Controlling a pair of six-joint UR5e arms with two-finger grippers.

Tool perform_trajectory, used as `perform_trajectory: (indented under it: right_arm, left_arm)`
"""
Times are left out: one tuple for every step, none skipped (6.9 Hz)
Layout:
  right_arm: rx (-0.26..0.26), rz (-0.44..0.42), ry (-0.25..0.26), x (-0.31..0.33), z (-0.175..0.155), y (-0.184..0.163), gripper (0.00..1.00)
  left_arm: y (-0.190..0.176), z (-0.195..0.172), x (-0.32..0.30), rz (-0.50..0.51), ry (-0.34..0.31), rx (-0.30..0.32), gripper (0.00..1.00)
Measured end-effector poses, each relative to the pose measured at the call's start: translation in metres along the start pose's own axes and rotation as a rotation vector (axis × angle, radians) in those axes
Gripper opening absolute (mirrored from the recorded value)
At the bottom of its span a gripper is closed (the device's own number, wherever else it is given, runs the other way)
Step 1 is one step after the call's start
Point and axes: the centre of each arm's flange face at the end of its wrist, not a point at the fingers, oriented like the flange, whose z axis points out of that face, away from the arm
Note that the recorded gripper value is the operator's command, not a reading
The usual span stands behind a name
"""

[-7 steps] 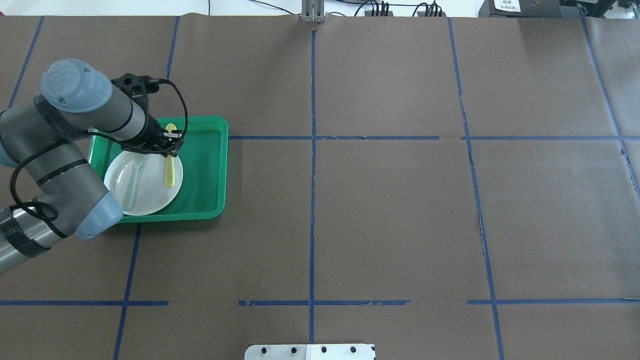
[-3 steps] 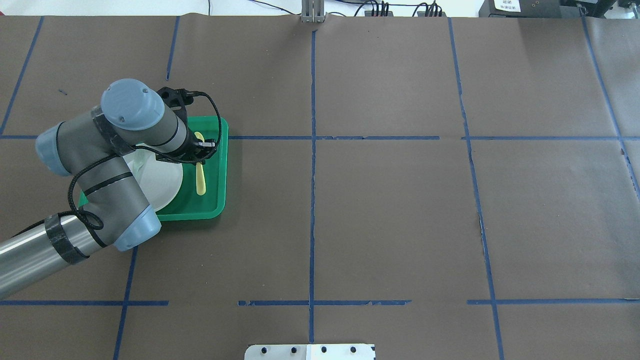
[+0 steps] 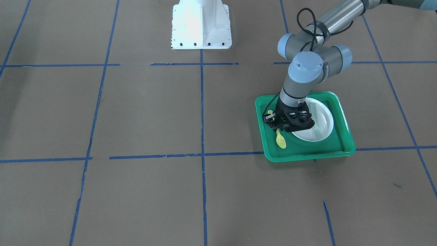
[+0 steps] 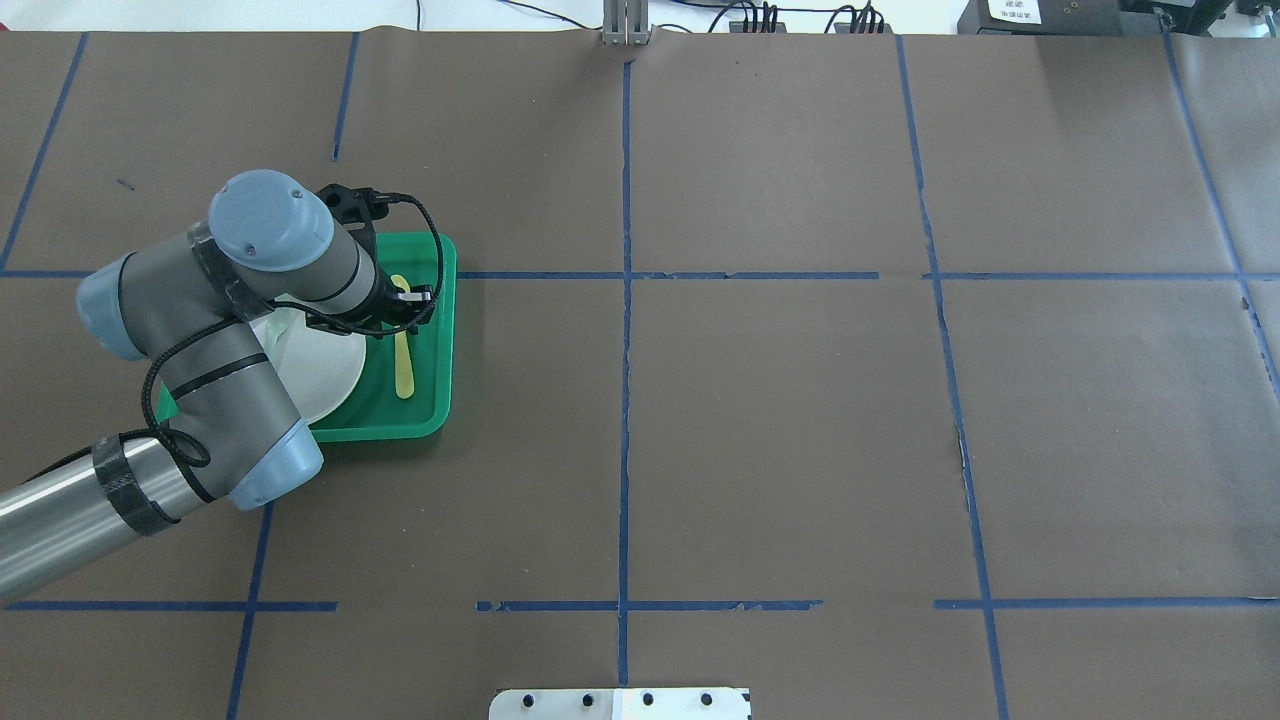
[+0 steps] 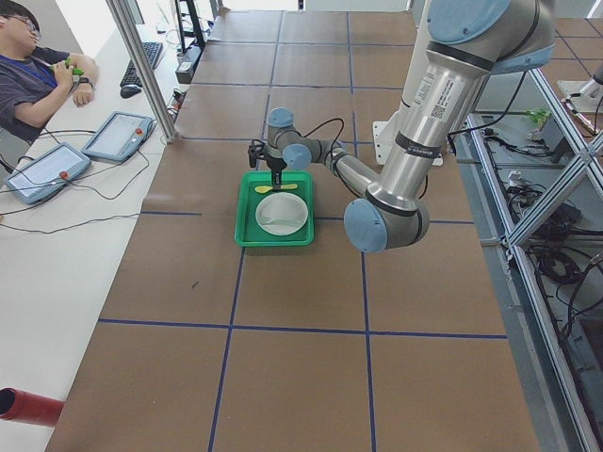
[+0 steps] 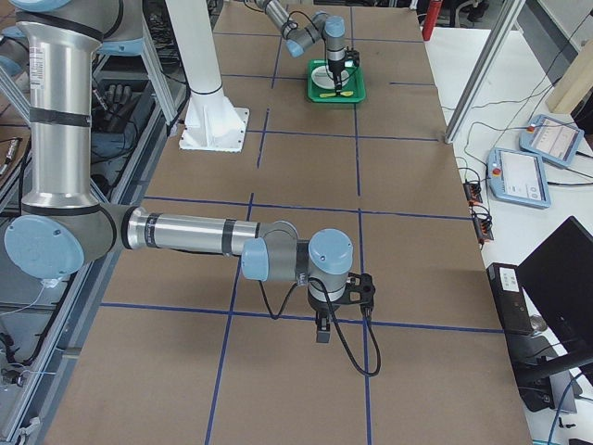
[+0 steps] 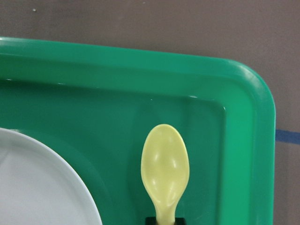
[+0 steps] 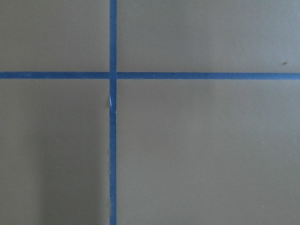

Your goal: Place spoon

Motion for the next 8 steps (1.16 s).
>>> perform_trajectory:
  right_arm:
    - [0.000,0.000,0.000,0.000,0.000,0.000,1.00]
    - [0.000,0.000,0.000,0.000,0.000,0.000,1.00]
    - [0.000,0.000,0.000,0.000,0.000,0.000,1.00]
    - [0.000,0.000,0.000,0.000,0.000,0.000,1.00]
    - [0.000,0.000,0.000,0.000,0.000,0.000,1.00]
    - [0.000,0.000,0.000,0.000,0.000,0.000,1.00]
    - [0.000,0.000,0.000,0.000,0.000,0.000,1.00]
    - [0.000,0.000,0.000,0.000,0.000,0.000,1.00]
  left_arm:
    - [-0.001,-0.003,0.000,-0.003,0.003,0.004,1.00]
    - [-0.006,-0.011,-0.001,-0.007,0.012,0.014,1.00]
    - [-0.014,-0.028,-0.003,-0.002,0.033,0.035,1.00]
    - [-0.025,-0.054,-0.004,0.018,0.051,0.061,1.00]
    - [-0.036,-0.084,-0.012,0.064,0.047,0.088,1.00]
    - [-0.047,-0.111,-0.033,0.128,0.032,0.110,1.00]
    - [-0.060,-0.133,-0.076,0.207,0.011,0.113,1.00]
    - [-0.077,-0.149,-0.133,0.290,-0.013,0.098,1.00]
